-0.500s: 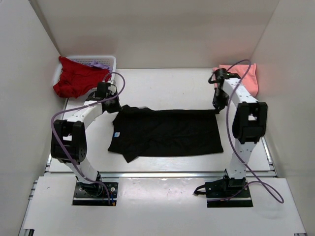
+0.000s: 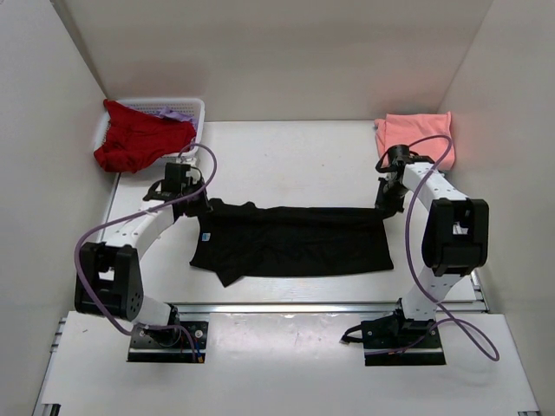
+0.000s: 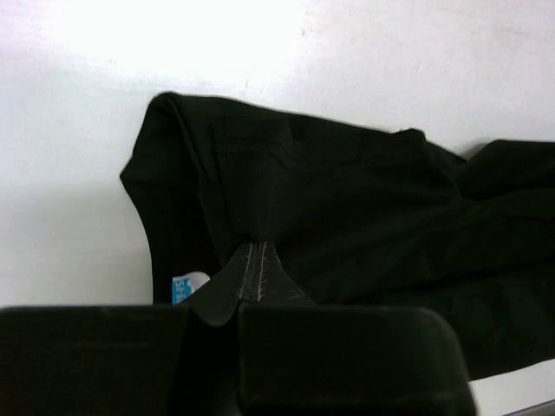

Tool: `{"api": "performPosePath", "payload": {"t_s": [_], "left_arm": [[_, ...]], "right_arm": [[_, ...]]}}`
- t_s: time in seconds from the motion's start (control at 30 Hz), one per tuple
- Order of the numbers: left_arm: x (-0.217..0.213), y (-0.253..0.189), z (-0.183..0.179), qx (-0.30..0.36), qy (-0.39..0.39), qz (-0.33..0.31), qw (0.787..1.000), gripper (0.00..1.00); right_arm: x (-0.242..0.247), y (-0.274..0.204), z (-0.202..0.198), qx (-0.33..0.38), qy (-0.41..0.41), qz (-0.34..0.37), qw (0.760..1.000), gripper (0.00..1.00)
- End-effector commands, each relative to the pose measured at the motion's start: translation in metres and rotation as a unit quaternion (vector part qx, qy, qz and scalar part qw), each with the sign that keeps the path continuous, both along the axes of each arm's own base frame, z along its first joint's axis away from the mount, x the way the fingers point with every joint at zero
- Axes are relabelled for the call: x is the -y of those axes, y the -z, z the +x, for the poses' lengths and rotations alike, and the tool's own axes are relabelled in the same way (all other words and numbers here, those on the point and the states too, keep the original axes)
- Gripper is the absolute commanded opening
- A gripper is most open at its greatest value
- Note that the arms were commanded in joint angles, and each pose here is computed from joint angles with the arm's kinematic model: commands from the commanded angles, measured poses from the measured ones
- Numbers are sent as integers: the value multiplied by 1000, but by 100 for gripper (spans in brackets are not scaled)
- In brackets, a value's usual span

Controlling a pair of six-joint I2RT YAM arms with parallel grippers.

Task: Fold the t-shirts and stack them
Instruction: Fold the other side of the tshirt into a rectangle, then rotate the tshirt 90 degrees

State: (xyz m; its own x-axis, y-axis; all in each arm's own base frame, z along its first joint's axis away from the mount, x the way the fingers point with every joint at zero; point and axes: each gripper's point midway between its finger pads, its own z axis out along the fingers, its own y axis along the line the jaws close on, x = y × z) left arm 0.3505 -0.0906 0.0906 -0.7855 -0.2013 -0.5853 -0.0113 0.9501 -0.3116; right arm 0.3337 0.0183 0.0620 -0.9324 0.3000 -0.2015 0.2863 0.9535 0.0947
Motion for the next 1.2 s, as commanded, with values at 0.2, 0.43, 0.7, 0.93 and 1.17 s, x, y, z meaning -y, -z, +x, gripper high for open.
{"api": "performPosePath", "payload": {"t_s": [0.2,0.43,0.7,0.93,1.17], "left_arm": [[2,3,-43,-4,11,10,1000,0],[-1,-2,-50,1,2,2,1000,0],[-10,10,-68,-19,-18,10,1000,17],[-11,-16,-50,3,-42,8,999,37],[28,12,-62,-46,-57,-69,995,24]], "right_arm": [[-1,-4,-8,35,-9,1,999,0],[16,4,-13,30,9,-4,999,0],[22,12,-27,13,13,-17,1000,10],[14,-28,-2,58,-6,-57,997,40],[-42,-20,20,78,-101,4,992,23]]}}
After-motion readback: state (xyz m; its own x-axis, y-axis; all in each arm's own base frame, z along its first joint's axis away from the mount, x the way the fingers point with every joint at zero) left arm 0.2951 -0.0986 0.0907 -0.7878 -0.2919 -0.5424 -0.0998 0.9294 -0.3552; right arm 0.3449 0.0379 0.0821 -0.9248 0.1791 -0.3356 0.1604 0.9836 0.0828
